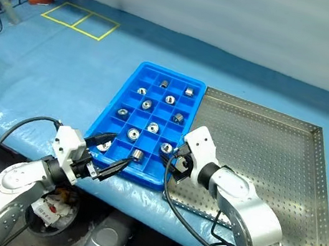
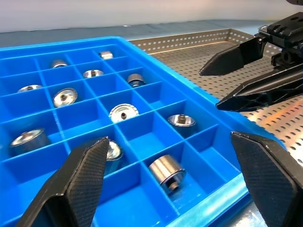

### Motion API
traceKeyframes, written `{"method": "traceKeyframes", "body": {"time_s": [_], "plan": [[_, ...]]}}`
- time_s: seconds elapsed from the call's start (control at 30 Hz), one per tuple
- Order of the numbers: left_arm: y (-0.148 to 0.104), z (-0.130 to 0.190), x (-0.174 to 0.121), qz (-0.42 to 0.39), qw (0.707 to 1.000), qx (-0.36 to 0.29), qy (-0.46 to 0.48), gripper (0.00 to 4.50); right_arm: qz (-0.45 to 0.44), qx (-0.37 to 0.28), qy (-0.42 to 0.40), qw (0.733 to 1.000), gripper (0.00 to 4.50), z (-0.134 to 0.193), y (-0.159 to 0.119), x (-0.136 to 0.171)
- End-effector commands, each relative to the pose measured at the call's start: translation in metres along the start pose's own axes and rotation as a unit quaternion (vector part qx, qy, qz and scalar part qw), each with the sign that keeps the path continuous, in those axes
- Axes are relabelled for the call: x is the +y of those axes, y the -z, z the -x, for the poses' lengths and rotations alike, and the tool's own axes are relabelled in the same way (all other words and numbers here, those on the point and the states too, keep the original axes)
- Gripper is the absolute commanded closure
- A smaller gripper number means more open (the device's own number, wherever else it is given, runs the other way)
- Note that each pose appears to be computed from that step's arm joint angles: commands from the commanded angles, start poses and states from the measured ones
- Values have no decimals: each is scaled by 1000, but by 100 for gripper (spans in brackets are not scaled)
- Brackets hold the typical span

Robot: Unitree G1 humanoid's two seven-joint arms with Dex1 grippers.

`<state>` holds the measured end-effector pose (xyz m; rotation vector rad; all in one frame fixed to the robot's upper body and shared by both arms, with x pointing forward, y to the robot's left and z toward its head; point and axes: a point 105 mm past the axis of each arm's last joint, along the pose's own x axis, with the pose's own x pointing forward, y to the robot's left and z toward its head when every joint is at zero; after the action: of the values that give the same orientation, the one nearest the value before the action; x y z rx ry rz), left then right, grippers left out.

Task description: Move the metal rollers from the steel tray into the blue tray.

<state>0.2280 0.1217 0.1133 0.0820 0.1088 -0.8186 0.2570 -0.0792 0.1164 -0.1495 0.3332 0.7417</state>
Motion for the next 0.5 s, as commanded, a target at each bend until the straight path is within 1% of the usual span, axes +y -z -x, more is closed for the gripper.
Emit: {"method": "traceKeyframes", "body": {"time_s": [0.03, 0.5], "plan": [[-4, -3, -4, 1, 1000, -9, 17, 0, 10, -30, 7, 999, 2, 6, -12, 3], [1, -3, -8, 12, 1000, -4, 21, 0, 4, -17, 6, 1000, 2, 5, -4, 4]]}}
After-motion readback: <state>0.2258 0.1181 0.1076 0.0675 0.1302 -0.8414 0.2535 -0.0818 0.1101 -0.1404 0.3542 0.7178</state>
